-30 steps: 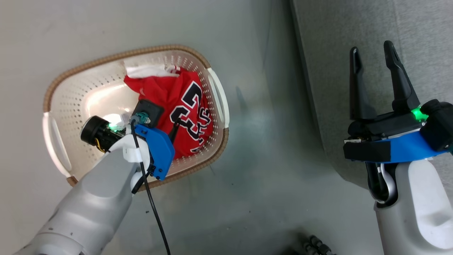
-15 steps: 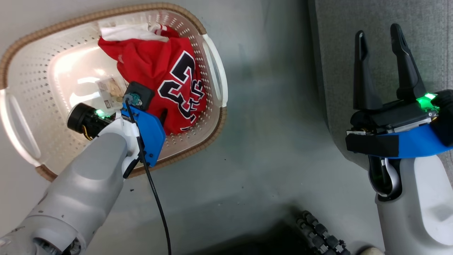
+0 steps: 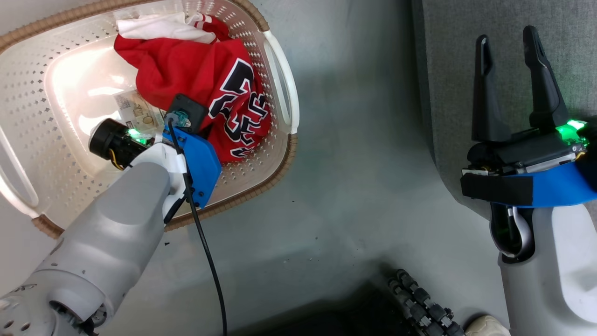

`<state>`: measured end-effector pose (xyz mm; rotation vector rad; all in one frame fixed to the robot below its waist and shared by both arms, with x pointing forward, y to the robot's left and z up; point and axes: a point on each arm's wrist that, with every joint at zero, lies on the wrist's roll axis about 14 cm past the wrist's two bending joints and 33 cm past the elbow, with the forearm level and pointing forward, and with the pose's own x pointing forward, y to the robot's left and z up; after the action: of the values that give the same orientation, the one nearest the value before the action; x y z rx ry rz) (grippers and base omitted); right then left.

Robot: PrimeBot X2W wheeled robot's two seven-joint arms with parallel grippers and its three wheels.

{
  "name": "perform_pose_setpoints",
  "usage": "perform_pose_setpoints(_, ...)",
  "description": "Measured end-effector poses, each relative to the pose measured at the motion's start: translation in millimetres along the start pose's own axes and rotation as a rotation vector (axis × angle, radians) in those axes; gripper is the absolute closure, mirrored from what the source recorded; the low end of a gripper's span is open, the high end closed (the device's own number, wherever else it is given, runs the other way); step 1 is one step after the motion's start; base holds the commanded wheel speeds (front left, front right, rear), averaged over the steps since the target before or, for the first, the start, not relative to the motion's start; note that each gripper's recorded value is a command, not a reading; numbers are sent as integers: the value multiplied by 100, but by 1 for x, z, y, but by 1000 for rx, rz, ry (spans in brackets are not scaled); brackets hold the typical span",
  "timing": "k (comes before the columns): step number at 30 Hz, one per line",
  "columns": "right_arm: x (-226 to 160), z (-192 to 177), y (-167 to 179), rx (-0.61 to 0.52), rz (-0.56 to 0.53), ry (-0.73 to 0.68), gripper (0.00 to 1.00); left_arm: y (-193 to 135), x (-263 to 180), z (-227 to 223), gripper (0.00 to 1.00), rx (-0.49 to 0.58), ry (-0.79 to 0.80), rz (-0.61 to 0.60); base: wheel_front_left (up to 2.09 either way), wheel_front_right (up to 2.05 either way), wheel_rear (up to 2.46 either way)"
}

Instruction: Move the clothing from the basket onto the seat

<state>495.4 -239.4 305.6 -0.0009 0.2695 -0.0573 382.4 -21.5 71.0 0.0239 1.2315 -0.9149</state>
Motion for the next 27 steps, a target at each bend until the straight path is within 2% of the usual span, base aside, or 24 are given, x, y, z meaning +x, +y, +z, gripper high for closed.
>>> perform_pose_setpoints(5,1,8,0,2,-1,-21,0,-3,-7,13,100,12,-62,2,0,0,0)
perform_pose_setpoints(14,1,40,7,1,14,-90,0,-8,-43,68,100,21,-292,35,0,0,0)
perform_pose_setpoints(20,-1,59,18,0,37,-131,0,-8,-82,108,100,14,-422,76,0,0,0)
perform_pose_setpoints(27,-10,90,36,17,77,-190,0,-12,-149,159,100,48,-623,143,0,0,0)
